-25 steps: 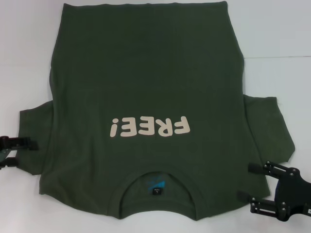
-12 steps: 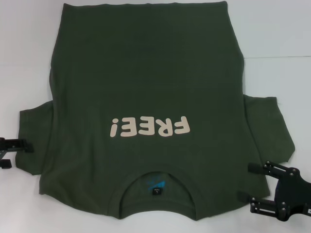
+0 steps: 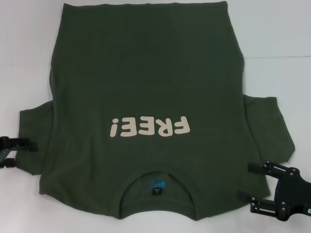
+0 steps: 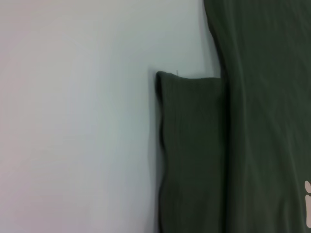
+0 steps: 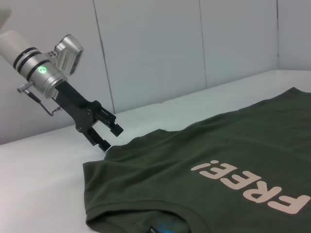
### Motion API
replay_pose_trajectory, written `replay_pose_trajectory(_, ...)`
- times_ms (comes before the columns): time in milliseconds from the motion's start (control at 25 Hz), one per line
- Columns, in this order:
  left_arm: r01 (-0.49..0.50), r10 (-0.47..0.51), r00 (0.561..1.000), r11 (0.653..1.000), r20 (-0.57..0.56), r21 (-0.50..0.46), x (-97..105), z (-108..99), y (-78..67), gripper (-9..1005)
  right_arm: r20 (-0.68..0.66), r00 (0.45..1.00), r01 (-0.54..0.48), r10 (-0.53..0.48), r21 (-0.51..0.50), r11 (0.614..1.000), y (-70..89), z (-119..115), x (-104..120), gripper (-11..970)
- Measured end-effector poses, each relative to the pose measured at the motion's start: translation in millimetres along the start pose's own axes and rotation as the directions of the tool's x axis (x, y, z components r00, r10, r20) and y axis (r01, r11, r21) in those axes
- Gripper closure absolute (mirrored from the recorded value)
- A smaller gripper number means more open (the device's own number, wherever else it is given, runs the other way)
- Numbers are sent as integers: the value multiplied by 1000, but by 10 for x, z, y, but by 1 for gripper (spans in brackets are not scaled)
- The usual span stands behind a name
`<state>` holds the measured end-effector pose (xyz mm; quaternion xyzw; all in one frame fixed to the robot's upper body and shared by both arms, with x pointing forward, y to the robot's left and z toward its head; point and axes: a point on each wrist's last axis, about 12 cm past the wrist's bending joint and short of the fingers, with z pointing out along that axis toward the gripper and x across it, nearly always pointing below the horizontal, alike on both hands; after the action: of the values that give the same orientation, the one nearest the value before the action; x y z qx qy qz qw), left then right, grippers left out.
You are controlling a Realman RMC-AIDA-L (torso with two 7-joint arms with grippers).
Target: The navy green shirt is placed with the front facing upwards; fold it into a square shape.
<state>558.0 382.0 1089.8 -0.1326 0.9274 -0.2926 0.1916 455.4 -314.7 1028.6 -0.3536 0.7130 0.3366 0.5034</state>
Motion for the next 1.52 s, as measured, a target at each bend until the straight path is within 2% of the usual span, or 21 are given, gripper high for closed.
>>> replay_pose_trajectory(440, -9, 9, 1000, 1000, -19, 9, 10, 56, -47, 95, 0, 1000, -3, 3, 1, 1000, 5, -4, 7, 126)
replay_pose_trajectory(1520, -14, 14, 1000, 1000, -10, -4, -20, 20, -29, 94, -1, 1000, -4, 4, -2, 1000, 9, 1, 8, 126)
